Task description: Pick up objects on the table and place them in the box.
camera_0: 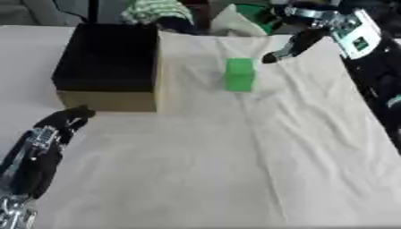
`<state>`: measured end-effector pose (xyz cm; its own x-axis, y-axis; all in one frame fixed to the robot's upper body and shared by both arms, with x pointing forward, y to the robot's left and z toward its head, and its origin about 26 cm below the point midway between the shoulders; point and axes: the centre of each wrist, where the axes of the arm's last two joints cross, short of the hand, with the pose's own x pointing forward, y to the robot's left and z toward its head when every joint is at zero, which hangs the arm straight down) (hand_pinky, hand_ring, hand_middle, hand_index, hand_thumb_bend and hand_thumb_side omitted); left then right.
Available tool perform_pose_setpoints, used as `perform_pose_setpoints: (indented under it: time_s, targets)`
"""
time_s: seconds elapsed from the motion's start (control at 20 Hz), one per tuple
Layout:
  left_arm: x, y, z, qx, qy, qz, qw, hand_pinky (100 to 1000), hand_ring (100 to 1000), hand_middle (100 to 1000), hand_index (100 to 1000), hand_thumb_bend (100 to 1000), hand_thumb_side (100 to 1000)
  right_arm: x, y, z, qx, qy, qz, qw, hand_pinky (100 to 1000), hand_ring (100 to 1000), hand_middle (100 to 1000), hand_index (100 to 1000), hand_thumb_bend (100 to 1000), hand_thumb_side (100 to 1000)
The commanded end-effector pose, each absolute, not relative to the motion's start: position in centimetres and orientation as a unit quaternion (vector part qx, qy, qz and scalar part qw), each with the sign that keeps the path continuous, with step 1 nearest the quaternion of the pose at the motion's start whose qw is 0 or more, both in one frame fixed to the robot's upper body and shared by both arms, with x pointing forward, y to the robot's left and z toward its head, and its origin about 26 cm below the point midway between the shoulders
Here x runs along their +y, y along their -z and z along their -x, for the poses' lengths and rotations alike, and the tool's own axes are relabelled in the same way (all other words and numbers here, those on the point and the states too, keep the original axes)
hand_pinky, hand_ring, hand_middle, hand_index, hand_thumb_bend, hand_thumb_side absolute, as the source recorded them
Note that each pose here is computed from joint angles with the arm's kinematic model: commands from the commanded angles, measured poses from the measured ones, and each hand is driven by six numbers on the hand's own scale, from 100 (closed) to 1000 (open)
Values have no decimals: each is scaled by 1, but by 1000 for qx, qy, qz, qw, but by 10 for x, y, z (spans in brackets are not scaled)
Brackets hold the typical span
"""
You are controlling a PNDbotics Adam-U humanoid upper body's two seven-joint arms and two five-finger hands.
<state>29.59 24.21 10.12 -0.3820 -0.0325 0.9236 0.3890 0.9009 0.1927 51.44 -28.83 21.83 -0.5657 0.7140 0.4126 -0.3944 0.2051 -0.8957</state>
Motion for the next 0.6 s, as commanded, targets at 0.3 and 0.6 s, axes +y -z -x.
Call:
perform_pose_setpoints:
  time_s: [0.3, 0.6]
  targets:
    - [242, -109, -297, -812, 207, 110, 535, 1000, 1000, 719, 749, 100, 833, -265, -219, -520, -604, -666, 139, 415, 895, 956, 917, 962, 632, 315]
    - [241, -109, -297, -812, 208, 111, 534, 1000, 1000, 718, 749, 100, 833, -258, -211, -521, -594, -667, 165, 419, 895, 955, 915, 961, 628, 320]
